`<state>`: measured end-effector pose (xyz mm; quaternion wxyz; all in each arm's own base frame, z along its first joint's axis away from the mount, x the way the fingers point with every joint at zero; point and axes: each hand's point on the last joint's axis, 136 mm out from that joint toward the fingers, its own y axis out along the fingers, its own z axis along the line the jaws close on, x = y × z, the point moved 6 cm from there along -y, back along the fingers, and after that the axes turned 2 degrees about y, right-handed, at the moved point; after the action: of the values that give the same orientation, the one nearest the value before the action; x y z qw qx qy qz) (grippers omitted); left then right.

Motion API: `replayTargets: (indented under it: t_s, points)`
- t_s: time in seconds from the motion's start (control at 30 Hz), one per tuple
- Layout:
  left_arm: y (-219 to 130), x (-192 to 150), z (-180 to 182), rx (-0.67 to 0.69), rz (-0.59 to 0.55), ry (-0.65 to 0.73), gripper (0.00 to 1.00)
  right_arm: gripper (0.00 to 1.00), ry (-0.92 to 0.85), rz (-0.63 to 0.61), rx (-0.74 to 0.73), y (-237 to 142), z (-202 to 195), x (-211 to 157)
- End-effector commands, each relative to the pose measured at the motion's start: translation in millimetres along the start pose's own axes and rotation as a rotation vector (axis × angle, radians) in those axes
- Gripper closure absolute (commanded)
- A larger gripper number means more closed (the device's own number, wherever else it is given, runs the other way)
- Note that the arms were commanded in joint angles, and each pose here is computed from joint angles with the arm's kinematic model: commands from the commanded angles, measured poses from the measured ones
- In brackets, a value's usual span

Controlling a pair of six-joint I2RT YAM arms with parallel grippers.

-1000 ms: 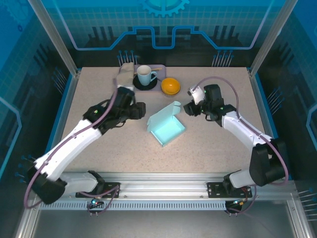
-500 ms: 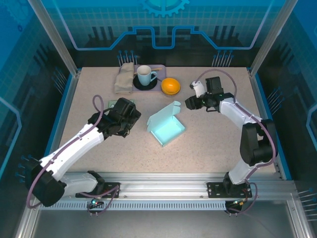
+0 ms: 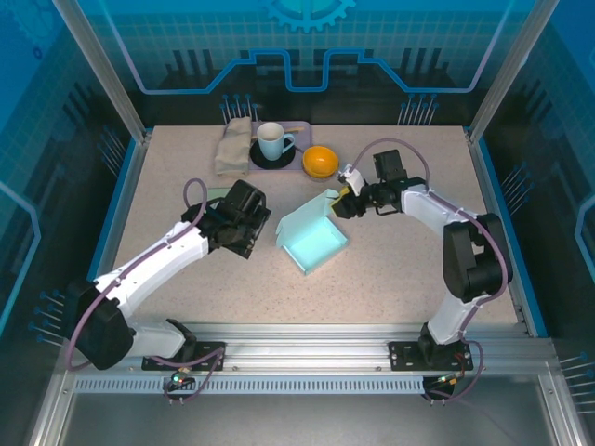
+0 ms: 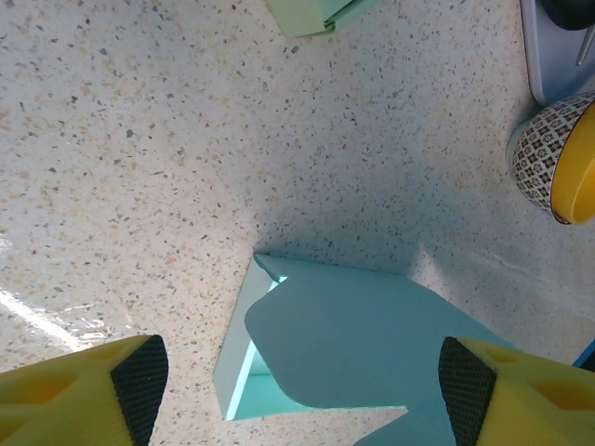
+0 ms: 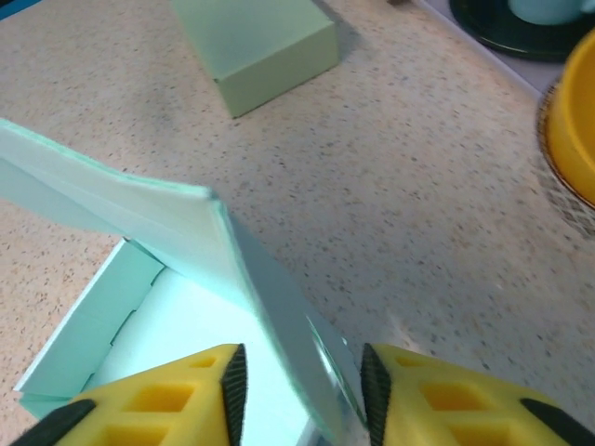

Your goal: Fold the paper box

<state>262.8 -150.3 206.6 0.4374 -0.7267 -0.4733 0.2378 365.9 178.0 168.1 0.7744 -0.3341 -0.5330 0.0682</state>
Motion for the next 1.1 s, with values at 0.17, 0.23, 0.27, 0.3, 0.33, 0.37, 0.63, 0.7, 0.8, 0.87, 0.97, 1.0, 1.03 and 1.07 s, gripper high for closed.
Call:
replayTargets:
  t_s: [0.17,0.23,0.27,0.3,0.33,0.37,0.63,0.7,0.8,0.87,0.97,1.0,1.03,1.07]
  points:
    - [11,-4,-16,-0.009,0.022,0.008,0.21,0.89,-0.076,0.045,0.053,11,21,2]
    - [15,-5,-18,-0.002,0.022,0.019,0.2,0.92,-0.087,0.05,0.044,12,24,0]
    - [17,-5,-18,0.005,0.028,0.02,0.21,0.92,-0.087,0.051,0.034,13,25,0]
    - [18,-7,-19,0.005,0.041,0.021,0.21,0.92,-0.082,0.056,0.022,13,26,-1]
    - [20,-9,-18,0.01,0.055,0.021,0.21,0.94,-0.072,0.064,0.006,14,27,-2]
    - [22,-11,-18,0.017,0.066,0.018,0.21,0.97,-0.06,0.069,-0.011,13,28,-1]
    - [33,-25,-14,0.028,0.096,-0.031,0.2,1.0,0.17,-0.004,-0.296,14,33,0]
    - [32,-29,-17,0.026,0.089,-0.019,0.21,1.0,0.224,-0.032,-0.355,13,38,-1]
    - [28,-38,-20,0.032,0.059,0.012,0.2,1.0,0.3,-0.056,-0.407,13,51,-5]
    - [30,-43,-18,0.036,0.057,0.005,0.21,1.0,0.324,-0.077,-0.441,12,58,-4]
    - [35,-47,-16,0.032,0.058,-0.029,0.21,1.0,0.36,-0.077,-0.476,13,71,-15]
    - [36,-47,-16,0.033,0.054,-0.042,0.21,1.0,0.36,-0.085,-0.48,13,76,-15]
    - [37,-47,-18,0.029,0.047,-0.052,0.21,1.0,0.361,-0.09,-0.493,12,79,-15]
    - [38,-47,-20,0.021,0.039,-0.059,0.21,1.0,0.361,-0.094,-0.506,11,81,-16]
